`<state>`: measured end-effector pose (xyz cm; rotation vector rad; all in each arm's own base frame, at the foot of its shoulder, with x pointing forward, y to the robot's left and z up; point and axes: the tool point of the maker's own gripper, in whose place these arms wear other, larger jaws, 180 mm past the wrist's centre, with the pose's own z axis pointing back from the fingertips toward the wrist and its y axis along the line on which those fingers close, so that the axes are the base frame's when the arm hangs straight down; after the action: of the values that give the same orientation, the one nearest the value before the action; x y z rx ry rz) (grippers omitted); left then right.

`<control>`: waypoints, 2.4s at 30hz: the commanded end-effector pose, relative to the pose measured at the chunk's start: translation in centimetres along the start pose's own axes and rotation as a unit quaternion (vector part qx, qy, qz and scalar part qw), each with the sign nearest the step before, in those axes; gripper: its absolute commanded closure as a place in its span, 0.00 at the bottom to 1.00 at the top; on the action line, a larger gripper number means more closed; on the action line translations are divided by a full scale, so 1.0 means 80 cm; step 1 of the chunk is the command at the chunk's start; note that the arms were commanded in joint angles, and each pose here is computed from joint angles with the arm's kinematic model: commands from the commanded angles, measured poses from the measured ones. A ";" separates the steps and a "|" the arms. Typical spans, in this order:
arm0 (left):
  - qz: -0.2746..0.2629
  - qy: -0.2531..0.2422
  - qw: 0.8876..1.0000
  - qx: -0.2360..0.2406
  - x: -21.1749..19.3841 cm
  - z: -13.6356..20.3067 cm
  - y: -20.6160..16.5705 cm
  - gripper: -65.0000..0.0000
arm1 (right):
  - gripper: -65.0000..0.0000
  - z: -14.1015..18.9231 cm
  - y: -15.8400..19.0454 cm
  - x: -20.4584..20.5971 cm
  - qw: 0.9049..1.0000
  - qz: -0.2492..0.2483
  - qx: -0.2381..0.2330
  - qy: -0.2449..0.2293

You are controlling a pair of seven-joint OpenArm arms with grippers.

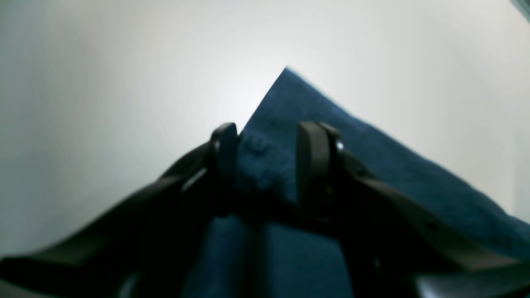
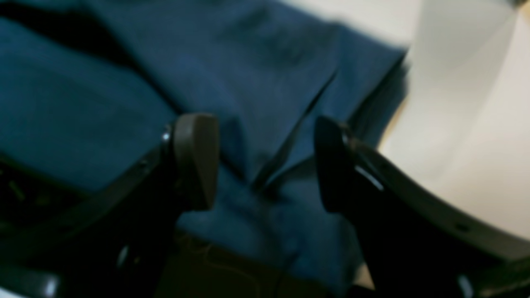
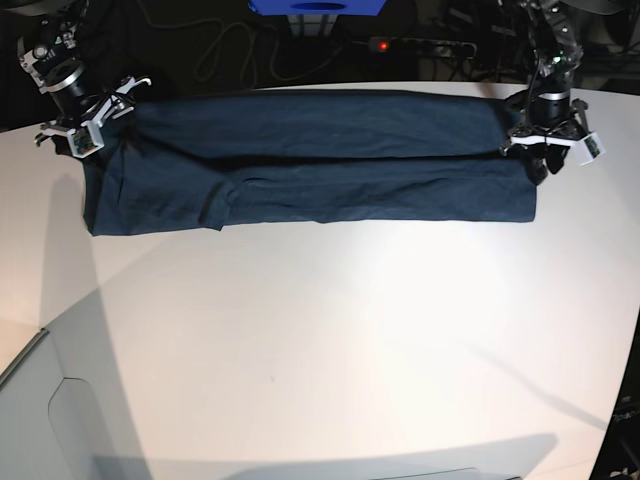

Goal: Fold the T-shirt properly
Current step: 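Hold the strip ends and smooth the fold with both grippers, then regrasp the strip end with the right gripper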

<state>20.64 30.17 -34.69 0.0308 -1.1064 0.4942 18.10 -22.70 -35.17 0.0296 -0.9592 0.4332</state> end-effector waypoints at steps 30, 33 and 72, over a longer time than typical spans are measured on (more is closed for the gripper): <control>0.000 -0.021 1.000 0.019 0.016 -0.010 0.020 0.66 | 0.46 -0.123 -0.023 0.015 0.995 0.031 0.079 0.053; -0.001 -0.021 1.000 0.018 0.016 -0.010 0.020 0.66 | 0.47 -0.123 -0.024 0.014 0.995 0.031 0.079 0.054; -0.007 -0.027 0.999 0.015 0.026 -0.014 0.021 0.66 | 1.00 0.012 0.099 0.022 0.986 0.090 0.130 0.045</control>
<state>21.19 32.38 -34.99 0.0692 -1.1072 0.5121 15.08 -15.46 -35.38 0.1426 -0.7817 0.7009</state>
